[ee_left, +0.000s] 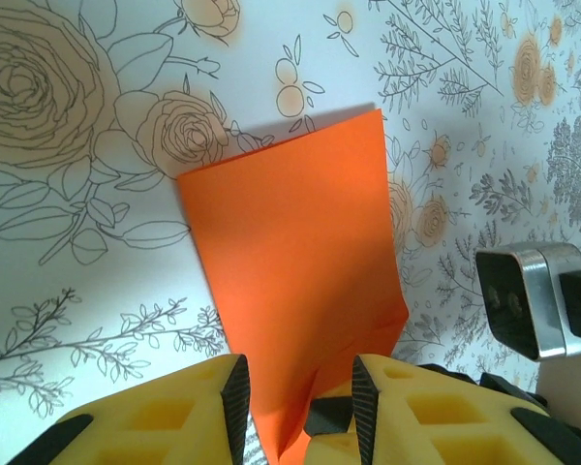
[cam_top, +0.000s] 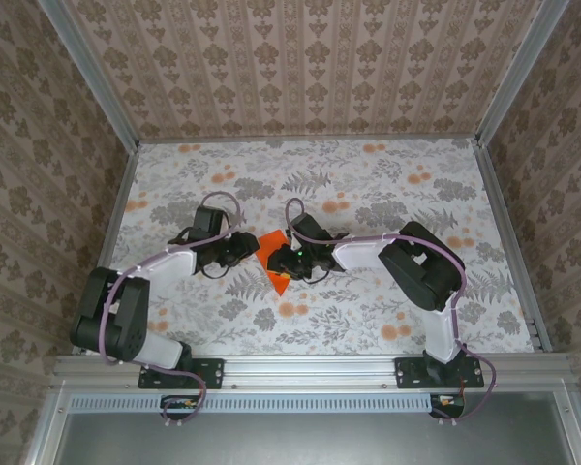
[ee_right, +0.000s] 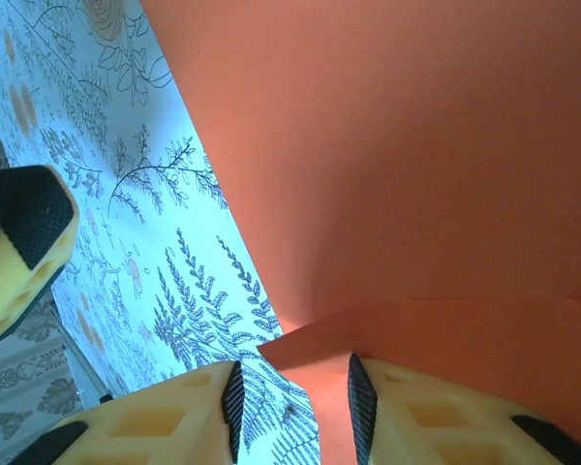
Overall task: Fold a paper plane with a square sheet of paper (pick it up from the middle)
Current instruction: Third fold the triangle at the center of the table.
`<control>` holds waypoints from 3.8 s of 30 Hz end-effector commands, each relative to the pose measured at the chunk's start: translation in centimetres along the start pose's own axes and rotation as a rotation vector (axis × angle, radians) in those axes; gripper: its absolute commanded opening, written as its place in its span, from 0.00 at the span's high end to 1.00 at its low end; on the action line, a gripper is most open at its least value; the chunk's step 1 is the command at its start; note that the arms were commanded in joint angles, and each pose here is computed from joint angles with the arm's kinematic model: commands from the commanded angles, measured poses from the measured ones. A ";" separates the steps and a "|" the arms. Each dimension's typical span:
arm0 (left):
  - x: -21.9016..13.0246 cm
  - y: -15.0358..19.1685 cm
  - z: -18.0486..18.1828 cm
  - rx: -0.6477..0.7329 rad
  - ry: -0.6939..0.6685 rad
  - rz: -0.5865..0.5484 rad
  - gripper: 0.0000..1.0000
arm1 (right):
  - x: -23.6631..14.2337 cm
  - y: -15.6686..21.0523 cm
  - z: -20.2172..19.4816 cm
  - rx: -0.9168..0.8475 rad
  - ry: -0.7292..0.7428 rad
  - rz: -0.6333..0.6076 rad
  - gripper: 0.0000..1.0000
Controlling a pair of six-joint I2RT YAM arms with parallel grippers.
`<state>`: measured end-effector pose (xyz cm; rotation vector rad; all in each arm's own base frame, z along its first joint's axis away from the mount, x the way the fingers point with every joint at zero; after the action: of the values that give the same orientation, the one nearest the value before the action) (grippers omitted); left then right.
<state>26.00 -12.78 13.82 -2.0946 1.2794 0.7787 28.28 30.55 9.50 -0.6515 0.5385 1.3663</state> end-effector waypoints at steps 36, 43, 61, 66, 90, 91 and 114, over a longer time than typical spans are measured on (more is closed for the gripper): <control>4.1 4.6 -0.4 0.085 -0.079 0.185 0.97 | 0.7 1.9 -3.8 0.039 0.158 0.041 1.00; 4.2 4.9 0.6 0.078 -0.129 0.181 1.00 | -0.1 1.4 -2.1 0.014 0.062 0.019 1.00; 3.9 4.8 0.5 0.094 -0.144 0.170 1.00 | -3.6 -0.5 -1.0 -0.095 0.035 -0.059 0.94; 3.5 4.7 -0.1 0.103 -0.113 0.164 1.00 | -3.6 -1.0 -1.5 -0.097 0.042 -0.044 0.92; 3.0 4.5 -1.0 0.114 -0.076 0.156 1.00 | -1.4 -1.1 -2.4 -0.092 0.023 0.037 0.91; 2.9 4.5 -1.1 0.114 -0.073 0.155 1.00 | -1.4 -1.0 -2.5 -0.091 0.025 0.039 0.91; 3.8 9.3 -2.9 0.150 -0.051 0.235 0.98 | -1.0 -0.6 -3.6 -0.066 0.100 0.042 0.91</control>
<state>20.14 -20.49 12.83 -1.8191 1.5101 0.7446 29.01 27.42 8.90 -0.7455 0.5215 1.4047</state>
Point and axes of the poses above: each hand's point on the last joint's axis, 136 mm out from that joint toward the fingers, its own x axis out along the fingers, its own z axis along the line the jaws close on, y = z × x, the point moved 10 cm from there along -x, back along the fingers, and after that the axes turned 4 degrees about -x, right-handed, at the moved point
